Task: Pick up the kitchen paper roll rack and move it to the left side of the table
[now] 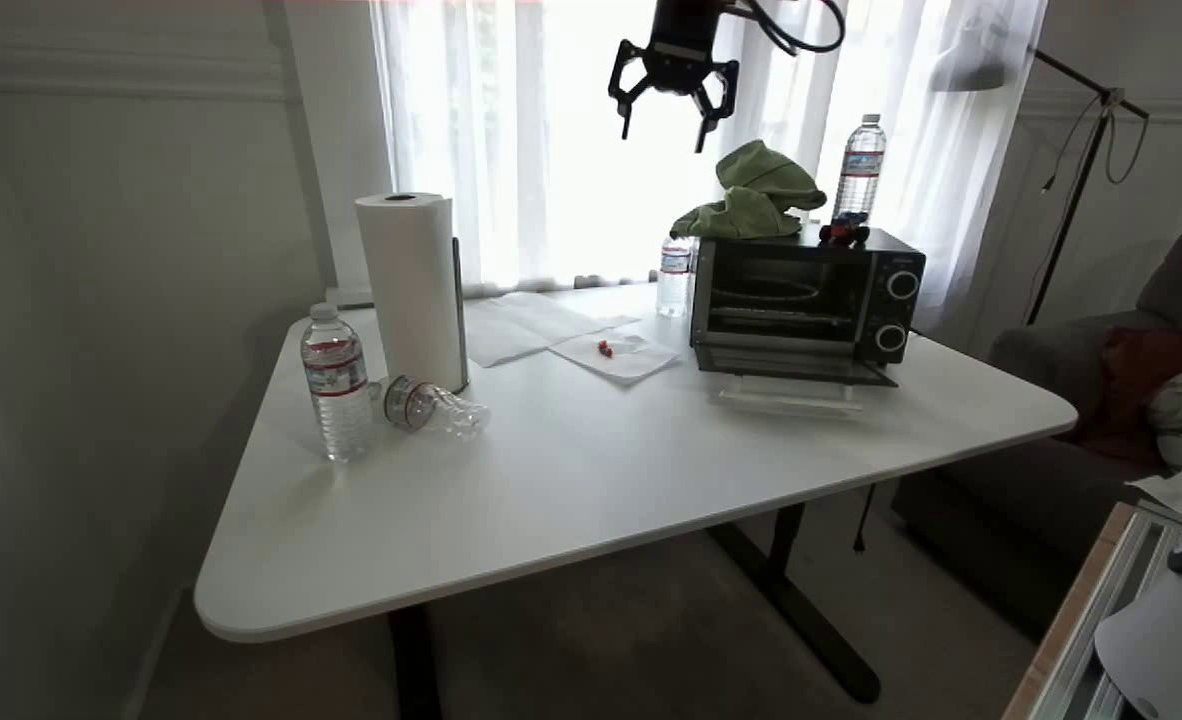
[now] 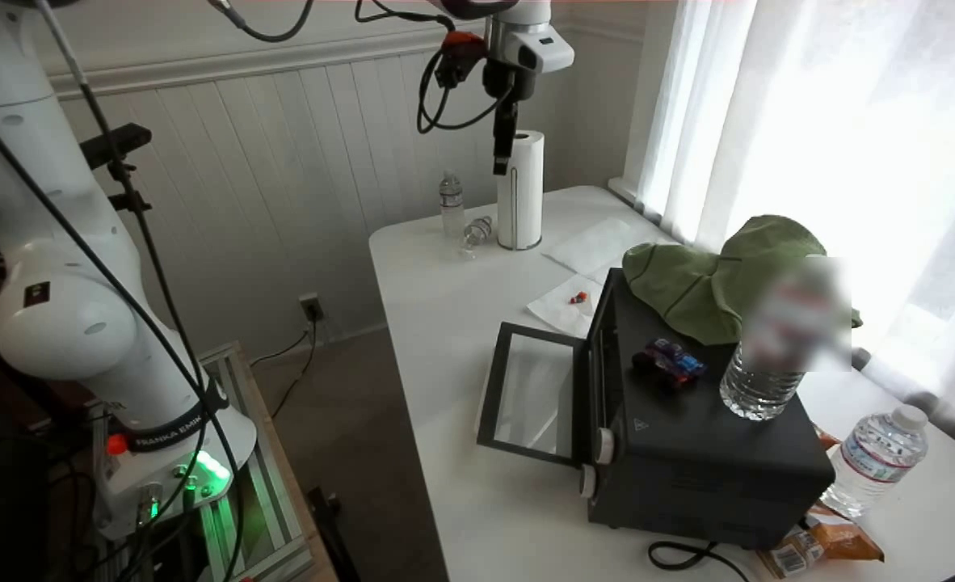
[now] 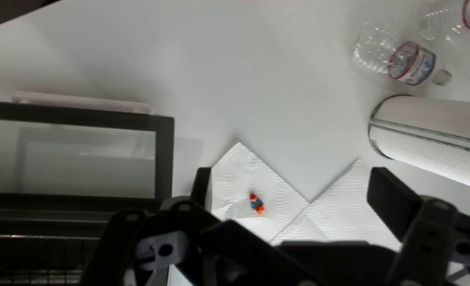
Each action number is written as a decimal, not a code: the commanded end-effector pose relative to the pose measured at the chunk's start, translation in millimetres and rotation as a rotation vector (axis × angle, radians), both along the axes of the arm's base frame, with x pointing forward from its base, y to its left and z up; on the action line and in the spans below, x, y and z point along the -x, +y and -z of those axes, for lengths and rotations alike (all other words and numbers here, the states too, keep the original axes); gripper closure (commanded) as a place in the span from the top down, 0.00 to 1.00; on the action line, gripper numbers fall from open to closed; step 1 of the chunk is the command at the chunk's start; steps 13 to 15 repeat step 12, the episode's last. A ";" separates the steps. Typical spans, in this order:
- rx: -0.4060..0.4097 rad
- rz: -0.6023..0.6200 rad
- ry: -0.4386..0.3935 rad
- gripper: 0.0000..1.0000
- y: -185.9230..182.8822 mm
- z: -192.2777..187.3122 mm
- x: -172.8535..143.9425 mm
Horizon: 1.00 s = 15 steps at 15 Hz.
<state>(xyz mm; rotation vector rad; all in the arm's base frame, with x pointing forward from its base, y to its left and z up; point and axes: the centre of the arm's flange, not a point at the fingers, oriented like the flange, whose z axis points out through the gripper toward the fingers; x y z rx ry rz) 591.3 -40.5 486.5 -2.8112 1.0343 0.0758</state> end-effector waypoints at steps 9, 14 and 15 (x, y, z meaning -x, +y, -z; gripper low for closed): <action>0.218 -0.363 -0.035 1.00 -23.3 -45.5 66.3; 0.221 -0.378 -0.036 1.00 -24.1 -44.9 69.9; 0.221 -0.378 -0.036 1.00 -24.1 -44.9 69.9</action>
